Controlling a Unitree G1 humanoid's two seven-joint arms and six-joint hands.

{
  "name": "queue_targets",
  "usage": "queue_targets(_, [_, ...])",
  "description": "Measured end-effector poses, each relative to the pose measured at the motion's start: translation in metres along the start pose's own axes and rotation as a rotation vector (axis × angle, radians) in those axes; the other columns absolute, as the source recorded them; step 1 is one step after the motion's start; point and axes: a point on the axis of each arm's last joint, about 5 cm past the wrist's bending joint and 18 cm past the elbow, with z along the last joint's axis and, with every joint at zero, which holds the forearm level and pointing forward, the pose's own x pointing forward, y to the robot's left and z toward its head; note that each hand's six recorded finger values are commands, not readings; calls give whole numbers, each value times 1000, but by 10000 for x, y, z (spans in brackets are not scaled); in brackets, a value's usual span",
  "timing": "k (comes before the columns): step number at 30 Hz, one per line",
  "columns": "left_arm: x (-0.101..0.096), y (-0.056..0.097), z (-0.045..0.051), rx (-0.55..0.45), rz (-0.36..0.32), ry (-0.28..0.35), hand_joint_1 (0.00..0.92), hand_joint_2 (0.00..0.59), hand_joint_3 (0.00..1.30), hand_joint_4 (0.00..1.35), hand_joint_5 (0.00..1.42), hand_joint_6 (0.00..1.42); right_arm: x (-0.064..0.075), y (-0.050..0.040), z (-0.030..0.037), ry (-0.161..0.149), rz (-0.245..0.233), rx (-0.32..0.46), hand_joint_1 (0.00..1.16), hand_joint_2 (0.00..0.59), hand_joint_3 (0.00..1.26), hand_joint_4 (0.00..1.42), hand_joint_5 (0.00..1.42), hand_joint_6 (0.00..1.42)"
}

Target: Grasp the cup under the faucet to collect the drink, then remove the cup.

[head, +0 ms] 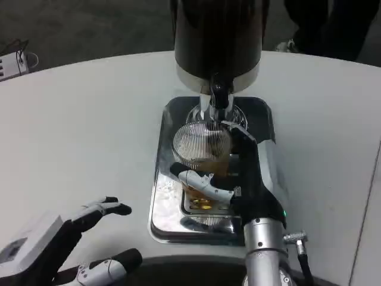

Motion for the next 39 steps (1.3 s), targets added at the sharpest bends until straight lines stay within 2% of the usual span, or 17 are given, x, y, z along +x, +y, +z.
queue_targets(6, [4, -9, -21, -8, -4, 7, 0, 101, 308, 150, 198, 263, -2, 4, -9, -7, -37, 21, 875, 292, 972, 1216, 1389, 1407])
queue_targets(11, [39, 3, -24, -13, 5, -5, 0, 101, 308, 151, 210, 274, -47, -31, -13, 3, -43, 71, 887, 296, 1072, 1335, 1424, 1424])
queue_targets(16, [62, 9, -34, -27, 14, -15, 0, 101, 308, 156, 211, 276, -169, -129, -17, -2, 10, 92, 878, 292, 1097, 1365, 1424, 1424])
queue_targets(24, [67, 0, -46, -32, 17, -23, 0, 101, 308, 163, 218, 279, -434, -344, -46, 2, 79, 91, 878, 285, 1118, 1378, 1424, 1424])
queue_targets(29, [75, -2, -39, -32, 21, -34, 0, 101, 308, 164, 221, 282, -565, -481, -27, 8, 117, 95, 879, 280, 1122, 1381, 1424, 1424])
queue_targets(31, [84, 0, -35, -31, 22, -38, 0, 101, 308, 164, 222, 283, -616, -542, -6, 9, 134, 103, 880, 278, 1122, 1381, 1424, 1424])
queue_targets(34, [98, 7, -19, -28, 27, -49, 0, 101, 308, 164, 222, 284, -705, -660, 32, -7, 156, 110, 884, 279, 1129, 1391, 1424, 1424])
queue_targets(35, [110, 19, 9, -23, 32, -65, 0, 101, 308, 164, 223, 284, -745, -722, 68, -22, 159, 121, 887, 282, 1138, 1394, 1424, 1424])
queue_targets(37, [122, 22, 34, -21, 35, -79, 0, 101, 304, 164, 223, 284, -788, -806, 89, -29, 163, 129, 890, 283, 1142, 1395, 1424, 1424])
queue_targets(39, [131, 23, 63, -18, 38, -94, 0, 101, 301, 164, 220, 284, -857, -947, 127, -47, 167, 132, 892, 284, 1147, 1405, 1424, 1424])
